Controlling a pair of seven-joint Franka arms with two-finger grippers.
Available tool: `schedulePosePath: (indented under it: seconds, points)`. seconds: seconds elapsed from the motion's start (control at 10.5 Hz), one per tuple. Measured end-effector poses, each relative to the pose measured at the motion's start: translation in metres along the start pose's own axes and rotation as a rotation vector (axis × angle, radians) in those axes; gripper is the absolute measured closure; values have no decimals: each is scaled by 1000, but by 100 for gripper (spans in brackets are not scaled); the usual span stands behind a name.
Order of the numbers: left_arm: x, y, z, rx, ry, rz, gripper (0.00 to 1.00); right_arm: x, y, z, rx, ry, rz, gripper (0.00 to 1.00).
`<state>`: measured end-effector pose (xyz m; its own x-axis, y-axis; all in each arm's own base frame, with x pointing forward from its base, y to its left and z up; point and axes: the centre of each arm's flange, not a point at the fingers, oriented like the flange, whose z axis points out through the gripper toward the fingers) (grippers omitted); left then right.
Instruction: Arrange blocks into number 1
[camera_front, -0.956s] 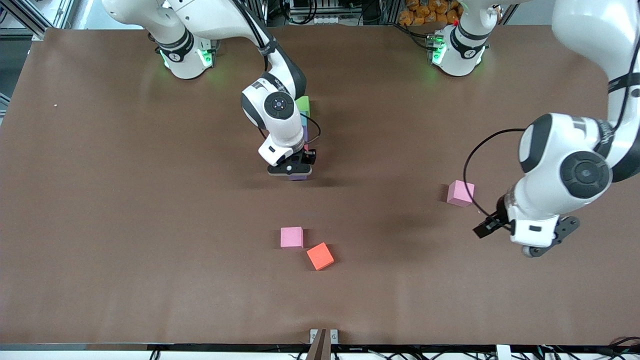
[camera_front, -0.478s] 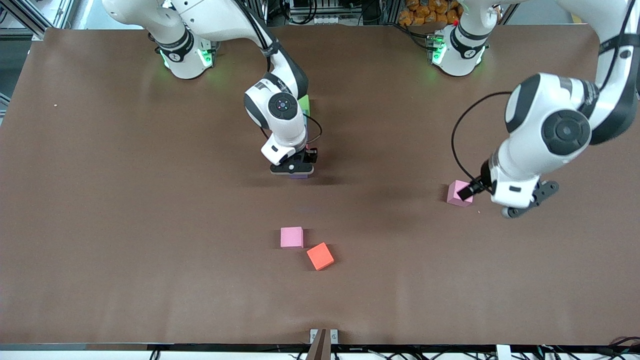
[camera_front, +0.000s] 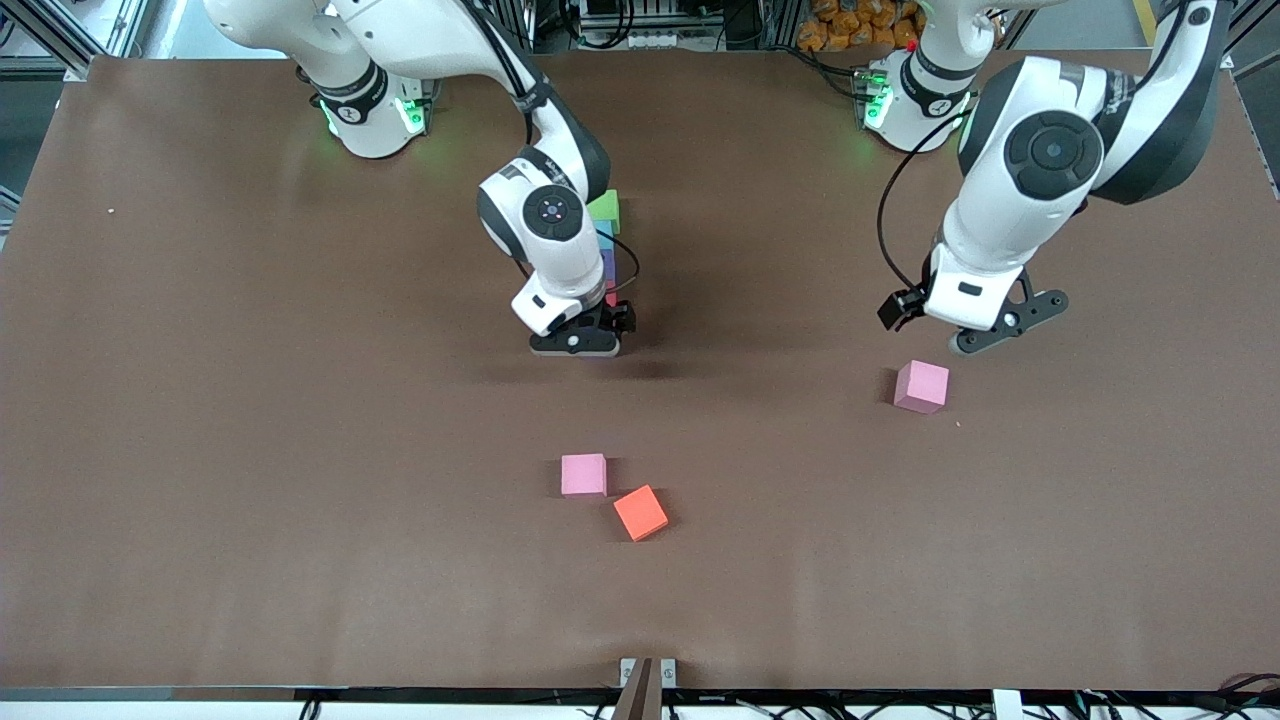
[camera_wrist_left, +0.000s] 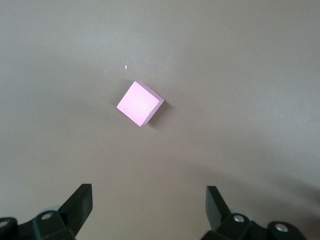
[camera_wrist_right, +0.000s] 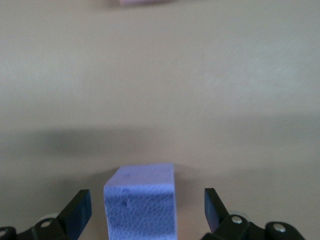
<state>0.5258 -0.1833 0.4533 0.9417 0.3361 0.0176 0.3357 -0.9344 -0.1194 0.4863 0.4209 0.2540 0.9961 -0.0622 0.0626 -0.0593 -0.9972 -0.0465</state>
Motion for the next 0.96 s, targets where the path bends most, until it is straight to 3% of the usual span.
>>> schedulePosePath:
  seconds: [0.19,0.57,0.96]
  points:
    - [7,-20,-22,-15,38,80,0,38,34,-45,9,8,13,0]
    - [19,-39,-93,-40,102,171,0,111,128,-157,-34,-88,-60,0]
    - [35,-74,-145,-36,106,253,0,151,218,-237,-26,-102,-47,0]
